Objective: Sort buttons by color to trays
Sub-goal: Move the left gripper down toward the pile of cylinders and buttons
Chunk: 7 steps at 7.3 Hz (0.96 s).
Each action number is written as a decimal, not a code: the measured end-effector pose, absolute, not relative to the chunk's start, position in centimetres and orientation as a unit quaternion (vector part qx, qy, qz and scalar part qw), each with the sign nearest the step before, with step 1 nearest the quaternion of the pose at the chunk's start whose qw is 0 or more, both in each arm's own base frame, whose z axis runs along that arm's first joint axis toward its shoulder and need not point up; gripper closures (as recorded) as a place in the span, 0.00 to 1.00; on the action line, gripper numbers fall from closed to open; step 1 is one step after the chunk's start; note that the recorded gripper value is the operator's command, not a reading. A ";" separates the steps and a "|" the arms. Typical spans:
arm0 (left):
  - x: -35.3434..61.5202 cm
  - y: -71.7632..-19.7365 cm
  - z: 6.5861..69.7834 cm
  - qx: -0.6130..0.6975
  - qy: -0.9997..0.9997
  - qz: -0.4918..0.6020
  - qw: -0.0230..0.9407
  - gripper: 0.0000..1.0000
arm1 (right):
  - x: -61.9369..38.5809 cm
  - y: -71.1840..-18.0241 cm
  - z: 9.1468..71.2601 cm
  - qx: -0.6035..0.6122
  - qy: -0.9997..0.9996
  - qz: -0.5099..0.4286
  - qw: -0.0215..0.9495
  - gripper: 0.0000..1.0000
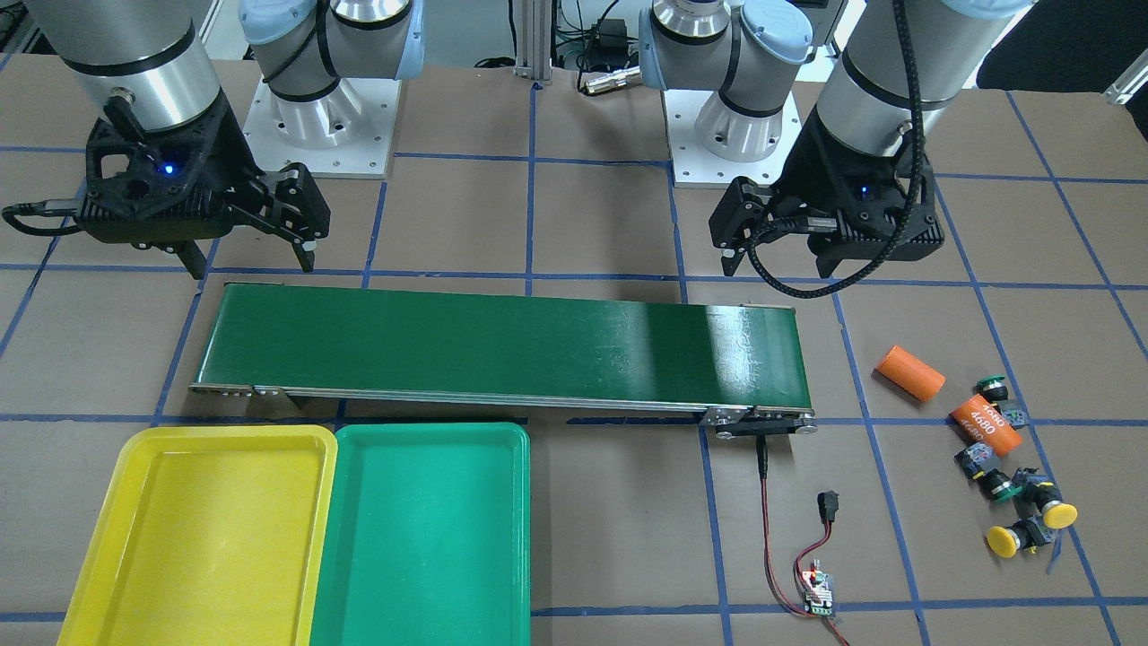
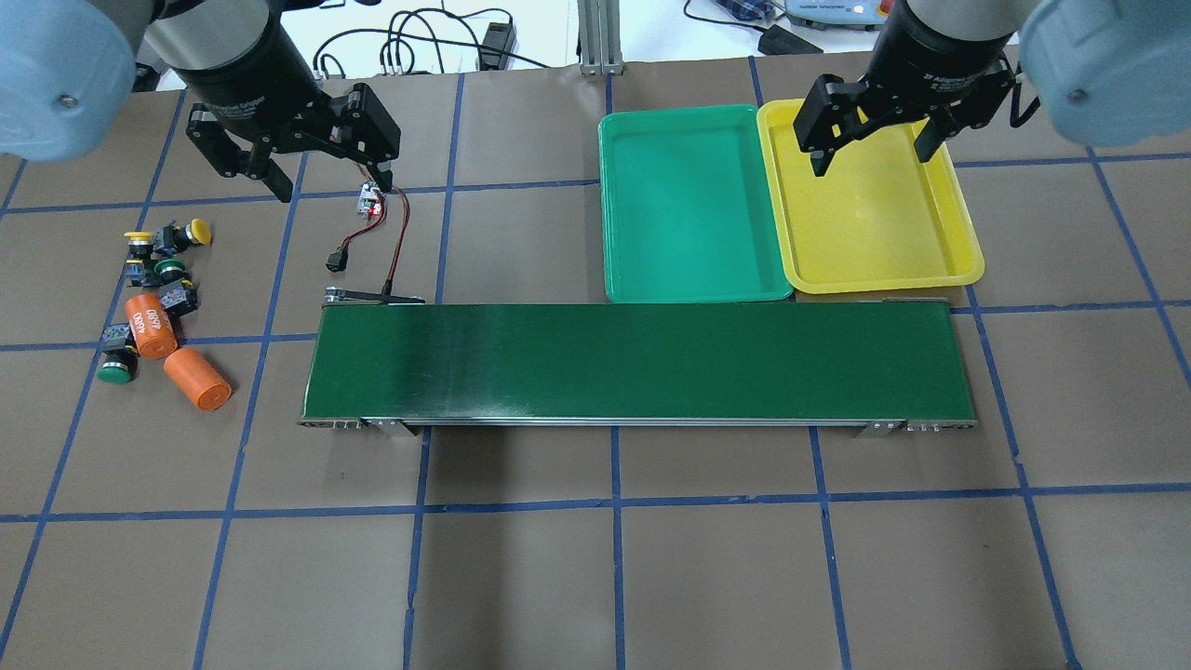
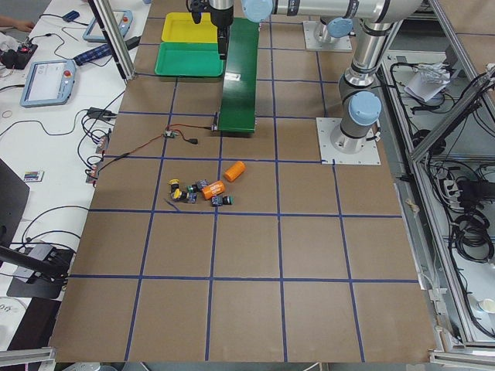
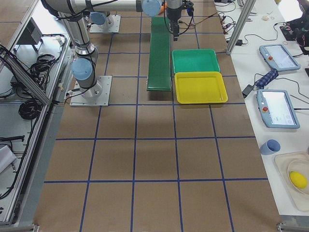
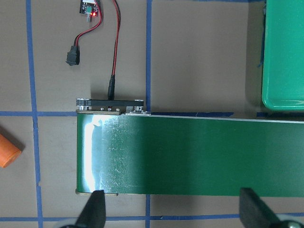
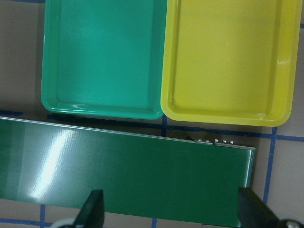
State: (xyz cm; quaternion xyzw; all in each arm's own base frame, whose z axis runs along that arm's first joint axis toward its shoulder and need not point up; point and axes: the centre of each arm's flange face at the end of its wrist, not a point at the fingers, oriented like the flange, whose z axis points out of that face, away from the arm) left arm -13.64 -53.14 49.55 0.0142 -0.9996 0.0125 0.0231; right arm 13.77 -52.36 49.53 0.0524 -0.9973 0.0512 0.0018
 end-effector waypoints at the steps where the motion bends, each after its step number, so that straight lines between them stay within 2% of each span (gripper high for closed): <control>1: -13.6 -53.1 49.6 0.015 -1.000 0.012 0.023 0.00 | 13.8 -52.3 49.5 0.053 -0.997 0.051 0.001 0.00; 7: -11.4 -53.6 48.2 0.035 -0.999 -0.002 0.021 0.00 | 13.9 -51.8 50.1 0.058 -0.997 0.056 -0.005 0.00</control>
